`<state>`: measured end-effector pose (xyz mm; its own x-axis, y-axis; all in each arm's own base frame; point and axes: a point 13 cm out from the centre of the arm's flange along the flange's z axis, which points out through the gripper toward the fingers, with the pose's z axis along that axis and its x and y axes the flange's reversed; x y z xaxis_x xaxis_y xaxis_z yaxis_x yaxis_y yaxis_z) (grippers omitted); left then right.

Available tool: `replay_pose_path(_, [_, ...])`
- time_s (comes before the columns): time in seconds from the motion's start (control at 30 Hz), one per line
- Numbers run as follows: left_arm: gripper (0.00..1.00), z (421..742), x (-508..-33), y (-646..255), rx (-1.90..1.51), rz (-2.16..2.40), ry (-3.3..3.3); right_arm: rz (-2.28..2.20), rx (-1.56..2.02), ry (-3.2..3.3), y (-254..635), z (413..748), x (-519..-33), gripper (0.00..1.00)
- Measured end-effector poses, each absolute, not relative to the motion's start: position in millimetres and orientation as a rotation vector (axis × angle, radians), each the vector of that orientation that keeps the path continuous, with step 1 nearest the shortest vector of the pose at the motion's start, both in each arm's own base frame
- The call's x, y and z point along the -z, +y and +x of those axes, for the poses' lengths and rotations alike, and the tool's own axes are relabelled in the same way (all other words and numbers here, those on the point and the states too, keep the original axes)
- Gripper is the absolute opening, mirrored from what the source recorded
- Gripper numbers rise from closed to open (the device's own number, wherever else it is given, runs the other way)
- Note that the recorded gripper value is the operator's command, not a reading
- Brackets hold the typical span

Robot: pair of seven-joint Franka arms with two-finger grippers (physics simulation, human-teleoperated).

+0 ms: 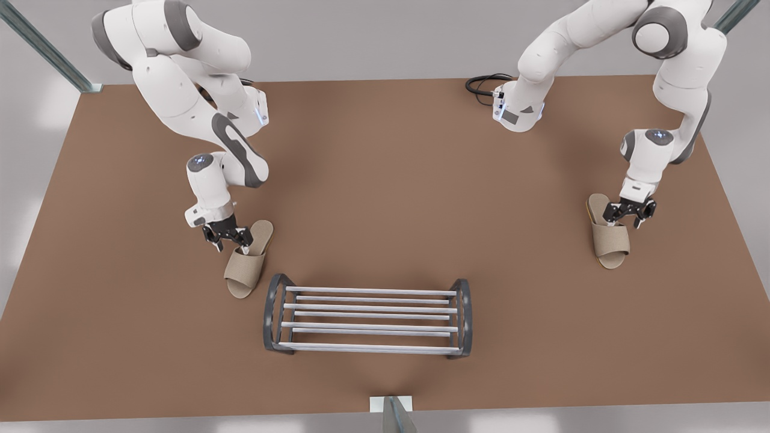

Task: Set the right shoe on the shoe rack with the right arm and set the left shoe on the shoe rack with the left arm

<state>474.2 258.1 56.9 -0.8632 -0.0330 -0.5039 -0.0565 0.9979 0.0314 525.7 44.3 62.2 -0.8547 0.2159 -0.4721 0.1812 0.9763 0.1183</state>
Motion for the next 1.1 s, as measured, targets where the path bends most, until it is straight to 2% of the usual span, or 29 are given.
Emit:
replay_pose_path(0.07, [0.98, 477, -58, 257, -0.06, -0.06, 2.608, 0.283, -0.096, 2.621, 44, 527, -62, 1.0])
replay_pose_path(0.1, [0.94, 478, -59, 258, -0.061, -0.061, 2.607, 0.284, -0.096, 2.621, 44, 527, -62, 1.0])
replay_pose_path(0.13, [0.73, 478, -59, 259, -0.062, -0.062, 2.605, 0.284, -0.096, 2.62, 44, 527, -62, 1.0])
replay_pose_path(0.17, [0.64, 479, -60, 260, -0.064, -0.064, 2.604, 0.285, -0.096, 2.62, 45, 527, -62, 1.0])
replay_pose_path(0.2, [0.6, 479, -61, 261, -0.067, -0.065, 2.602, 0.289, -0.097, 2.618, 45, 528, -62, 1.0])
replay_pose_path(0.33, [0.58, 479, -64, 269, -0.075, -0.087, 2.596, 0.308, -0.107, 2.617, 55, 533, -58, 1.0])
replay_pose_path(0.43, [0.44, 480, -67, 272, -0.082, -0.097, 2.589, 0.333, -0.107, 2.621, 57, 532, -54, 0.97])
replay_pose_path(0.57, [0.29, 486, -74, 279, -0.097, -0.109, 2.574, 0.356, -0.106, 2.619, 55, 532, -53, 0.97])
replay_pose_path(0.63, [0.26, 490, -78, 281, -0.103, -0.112, 2.565, 0.367, -0.104, 2.619, 54, 532, -53, 0.81])
replay_pose_path(0.73, [0.23, 497, -87, 280, -0.108, -0.111, 2.548, 0.378, -0.105, 2.616, 52, 535, -51, 0.78])
replay_pose_path(0.83, [0.24, 534, -129, 246, -0.101, -0.035, 2.487, 0.383, -0.109, 2.614, 56, 537, -51, 0.75])
replay_pose_path(0.87, [0.25, 554, -153, 222, -0.105, 0.016, 2.461, 0.384, -0.112, 2.614, 61, 537, -50, 0.66])
replay_pose_path(0.93, [0.25, 591, -193, 163, -0.106, 0.117, 2.432, 0.394, -0.114, 2.613, 64, 537, -50, 0.57])
replay_pose_path(1.1, [0.26, 687, -299, 32, -0.083, 0.1, 2.393, 0.433, -0.112, 2.6, 58, 541, -52, 0.44])
